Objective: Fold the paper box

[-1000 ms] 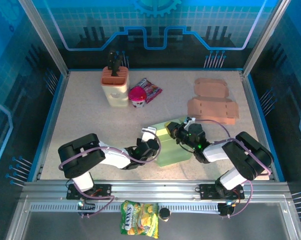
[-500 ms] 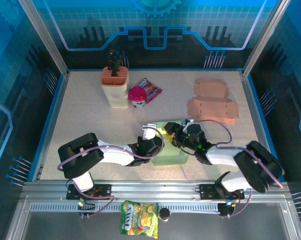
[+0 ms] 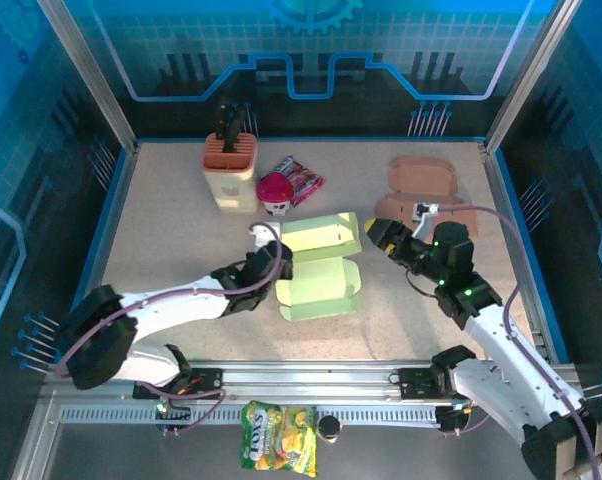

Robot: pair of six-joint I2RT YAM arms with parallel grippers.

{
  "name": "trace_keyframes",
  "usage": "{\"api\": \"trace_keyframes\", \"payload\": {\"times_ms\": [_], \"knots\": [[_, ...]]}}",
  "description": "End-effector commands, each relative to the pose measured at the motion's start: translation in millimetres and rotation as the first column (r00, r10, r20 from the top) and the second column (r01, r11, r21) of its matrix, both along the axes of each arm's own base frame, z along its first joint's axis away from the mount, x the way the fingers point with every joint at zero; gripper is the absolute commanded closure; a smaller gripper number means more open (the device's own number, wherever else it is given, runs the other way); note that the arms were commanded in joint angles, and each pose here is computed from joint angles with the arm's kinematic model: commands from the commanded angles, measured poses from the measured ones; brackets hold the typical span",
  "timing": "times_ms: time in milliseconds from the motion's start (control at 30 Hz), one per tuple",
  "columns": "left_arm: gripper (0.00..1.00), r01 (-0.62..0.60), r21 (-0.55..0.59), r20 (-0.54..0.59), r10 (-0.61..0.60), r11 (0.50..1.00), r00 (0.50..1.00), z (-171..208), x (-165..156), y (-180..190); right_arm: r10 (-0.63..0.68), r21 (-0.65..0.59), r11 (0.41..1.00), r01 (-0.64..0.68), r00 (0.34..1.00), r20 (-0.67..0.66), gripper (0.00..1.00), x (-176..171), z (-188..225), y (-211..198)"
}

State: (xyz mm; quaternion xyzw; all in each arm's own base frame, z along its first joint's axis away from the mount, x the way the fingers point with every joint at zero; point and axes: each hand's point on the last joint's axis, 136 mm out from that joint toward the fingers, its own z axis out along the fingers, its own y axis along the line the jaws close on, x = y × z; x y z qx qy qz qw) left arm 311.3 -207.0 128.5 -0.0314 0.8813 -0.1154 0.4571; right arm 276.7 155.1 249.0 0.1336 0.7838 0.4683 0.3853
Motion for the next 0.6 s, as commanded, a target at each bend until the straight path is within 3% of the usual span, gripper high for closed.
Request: {"api": "trace_keyframes", "payload": {"times_ms": [0,267,433,567], "knots": [[1.00,0.110,-0.082,-0.111,-0.119,0.991,0.987,-6,-17,1,0.150,-0.065,0.987,-0.148,0.988,0.029,0.47,-8,-3,-2],[1.00,0.178,-0.318,-0.169,-0.240,0.931,0.956,12,-17,7,0.364,-0.003,0.930,-0.367,0.921,0.136,0.53,0,12,16],[1.00,0.138,-0.449,-0.170,-0.236,0.883,0.957,11,-13,10,0.332,0.024,0.942,-0.336,0.939,0.094,0.33,-3,0,15],[1.00,0.136,-0.448,-0.176,-0.236,0.883,0.956,8,-12,10,0.308,0.183,0.933,-0.309,0.951,0.035,0.19,-3,-5,23]]}}
